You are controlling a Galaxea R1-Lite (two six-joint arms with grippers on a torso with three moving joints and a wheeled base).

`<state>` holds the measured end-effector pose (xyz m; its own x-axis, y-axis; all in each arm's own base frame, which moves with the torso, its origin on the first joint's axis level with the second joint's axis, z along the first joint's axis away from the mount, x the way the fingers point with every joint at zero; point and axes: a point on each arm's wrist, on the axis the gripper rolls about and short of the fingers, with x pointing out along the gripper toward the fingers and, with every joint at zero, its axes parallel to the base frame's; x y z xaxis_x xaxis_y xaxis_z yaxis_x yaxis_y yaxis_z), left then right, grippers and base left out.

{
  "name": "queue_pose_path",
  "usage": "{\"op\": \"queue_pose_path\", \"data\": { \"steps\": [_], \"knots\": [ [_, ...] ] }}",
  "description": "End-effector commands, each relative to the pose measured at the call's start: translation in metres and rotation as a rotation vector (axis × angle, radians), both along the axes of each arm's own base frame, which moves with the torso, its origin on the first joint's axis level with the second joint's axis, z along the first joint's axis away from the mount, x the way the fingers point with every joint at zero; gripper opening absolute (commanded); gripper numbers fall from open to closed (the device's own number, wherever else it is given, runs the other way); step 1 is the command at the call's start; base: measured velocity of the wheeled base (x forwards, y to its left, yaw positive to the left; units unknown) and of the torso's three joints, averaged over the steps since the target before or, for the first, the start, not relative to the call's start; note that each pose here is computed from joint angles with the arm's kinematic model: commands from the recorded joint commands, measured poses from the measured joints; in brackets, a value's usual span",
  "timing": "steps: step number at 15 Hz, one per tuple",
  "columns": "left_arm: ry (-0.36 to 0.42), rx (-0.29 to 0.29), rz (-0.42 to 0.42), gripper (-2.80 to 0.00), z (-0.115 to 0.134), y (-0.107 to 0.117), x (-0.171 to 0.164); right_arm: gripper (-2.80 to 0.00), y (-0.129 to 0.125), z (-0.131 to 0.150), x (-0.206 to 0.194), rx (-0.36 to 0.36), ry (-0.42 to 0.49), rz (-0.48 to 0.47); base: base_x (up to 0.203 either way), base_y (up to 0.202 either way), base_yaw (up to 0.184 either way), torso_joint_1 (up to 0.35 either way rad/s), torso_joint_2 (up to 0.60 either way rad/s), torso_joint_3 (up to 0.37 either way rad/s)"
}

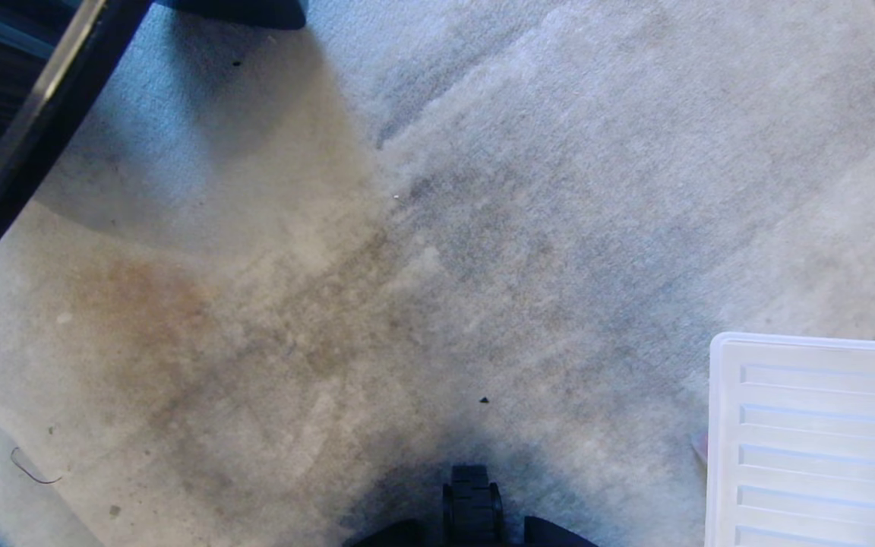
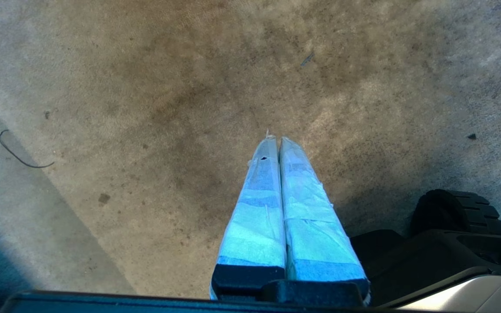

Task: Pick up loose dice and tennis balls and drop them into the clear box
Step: Close the lid

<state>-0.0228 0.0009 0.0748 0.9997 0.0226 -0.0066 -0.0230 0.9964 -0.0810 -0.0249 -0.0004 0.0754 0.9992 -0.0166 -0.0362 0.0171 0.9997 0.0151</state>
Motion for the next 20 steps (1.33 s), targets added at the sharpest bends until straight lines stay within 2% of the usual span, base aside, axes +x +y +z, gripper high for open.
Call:
{"op": "queue_pose_path", "data": {
  "steps": [1, 7, 20],
  "knots": [
    [0.001, -0.002, 0.0, -2.8, -0.0001, 0.0, 0.0, -2.8, 0.0, 0.0, 0.0001, 0.0, 0.002, 0.0, 0.0, 0.0, 0.0, 0.0, 0.0, 0.0],
    [-0.001, -0.003, 0.005, -2.8, 0.0, 0.0001, 0.0, -2.8, 0.0, 0.0, 0.0001, 0.0, 0.002, 0.0, 0.0, 0.0, 0.0, 0.001, 0.0, 0.034],
    [-0.001, -0.006, 0.005, -2.8, 0.0, 0.0001, 0.0, -2.8, 0.0, 0.0, 0.0001, 0.0, 0.002, 0.0, 0.0, 0.0, 0.0, 0.001, 0.0, 0.196]
  ]
}}
